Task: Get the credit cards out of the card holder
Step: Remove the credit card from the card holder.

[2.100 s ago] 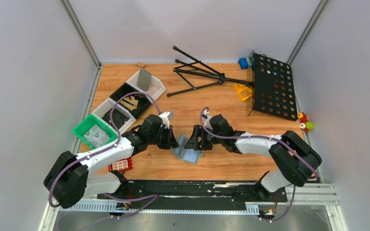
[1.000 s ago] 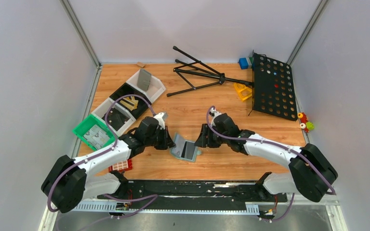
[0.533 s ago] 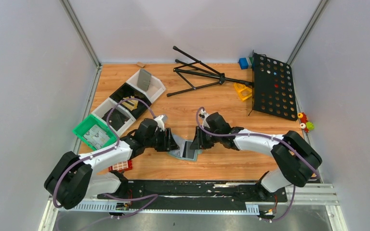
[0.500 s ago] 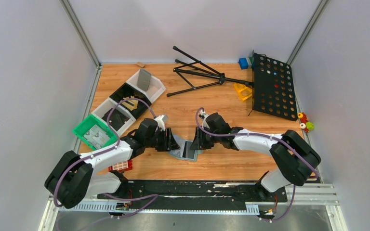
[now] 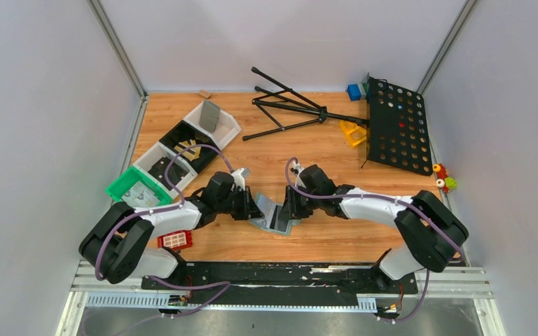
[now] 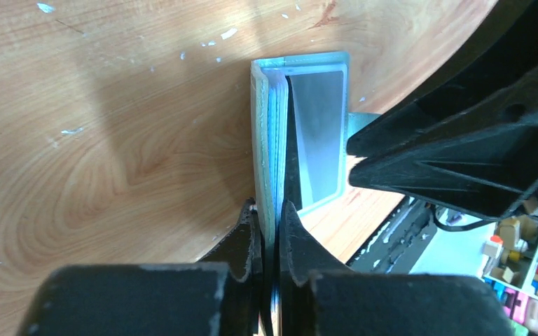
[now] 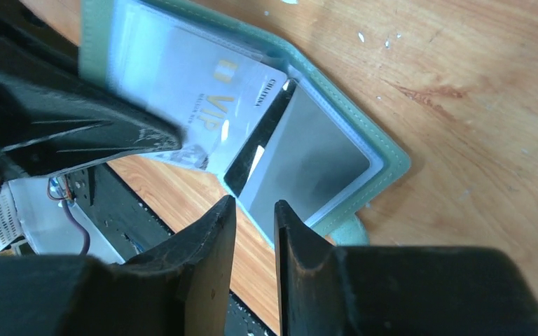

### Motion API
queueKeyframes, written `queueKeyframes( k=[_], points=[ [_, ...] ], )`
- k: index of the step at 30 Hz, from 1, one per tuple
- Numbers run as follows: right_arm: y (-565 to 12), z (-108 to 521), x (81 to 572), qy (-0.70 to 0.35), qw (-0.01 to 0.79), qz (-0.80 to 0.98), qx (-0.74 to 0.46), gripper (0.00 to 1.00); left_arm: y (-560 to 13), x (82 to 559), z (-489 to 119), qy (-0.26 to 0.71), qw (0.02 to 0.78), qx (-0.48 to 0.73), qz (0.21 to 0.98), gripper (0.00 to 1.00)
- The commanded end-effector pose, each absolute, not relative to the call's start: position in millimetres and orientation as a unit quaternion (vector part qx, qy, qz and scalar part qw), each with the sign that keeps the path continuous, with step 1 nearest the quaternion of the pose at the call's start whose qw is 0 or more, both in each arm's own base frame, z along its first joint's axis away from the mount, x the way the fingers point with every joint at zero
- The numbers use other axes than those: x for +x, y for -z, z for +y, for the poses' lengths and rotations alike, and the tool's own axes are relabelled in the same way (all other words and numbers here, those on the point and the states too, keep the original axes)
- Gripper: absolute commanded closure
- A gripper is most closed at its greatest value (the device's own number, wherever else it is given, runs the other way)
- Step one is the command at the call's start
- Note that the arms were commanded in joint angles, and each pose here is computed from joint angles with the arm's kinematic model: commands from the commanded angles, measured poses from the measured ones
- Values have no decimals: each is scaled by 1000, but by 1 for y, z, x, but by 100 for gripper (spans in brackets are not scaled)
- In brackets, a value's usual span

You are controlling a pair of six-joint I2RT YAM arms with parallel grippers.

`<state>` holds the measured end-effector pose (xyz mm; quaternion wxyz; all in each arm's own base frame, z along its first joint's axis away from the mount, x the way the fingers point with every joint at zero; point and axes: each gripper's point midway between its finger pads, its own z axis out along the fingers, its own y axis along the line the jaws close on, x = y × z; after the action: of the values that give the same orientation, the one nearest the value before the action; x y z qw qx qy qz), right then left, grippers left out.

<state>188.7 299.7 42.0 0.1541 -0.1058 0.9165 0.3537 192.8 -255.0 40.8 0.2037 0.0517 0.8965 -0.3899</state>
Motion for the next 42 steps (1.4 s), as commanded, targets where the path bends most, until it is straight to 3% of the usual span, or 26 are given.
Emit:
queueKeyframes(
  k=[1, 7, 10, 21, 36, 42],
  points=[
    [-83, 296, 199, -356, 213, 902, -115, 71, -56, 197, -261, 419, 227, 54, 877, 100],
    [-106, 273, 196, -359, 250, 895, -92, 51, -92, 196, -267, 479, 244, 41, 842, 100],
    [-125, 274, 190, -404, 258, 874, -77, 50, -109, 196, -269, 503, 255, 34, 825, 100],
    [-163, 301, 192, -523, 238, 817, -32, 54, -160, 190, -285, 616, 251, 12, 747, 100],
    [-168, 301, 202, -592, 212, 778, -4, 58, -200, 182, -292, 705, 240, 15, 668, 100],
    [-187, 301, 196, -638, 212, 741, 3, 75, -211, 179, -292, 734, 230, 7, 640, 100]
  ],
)
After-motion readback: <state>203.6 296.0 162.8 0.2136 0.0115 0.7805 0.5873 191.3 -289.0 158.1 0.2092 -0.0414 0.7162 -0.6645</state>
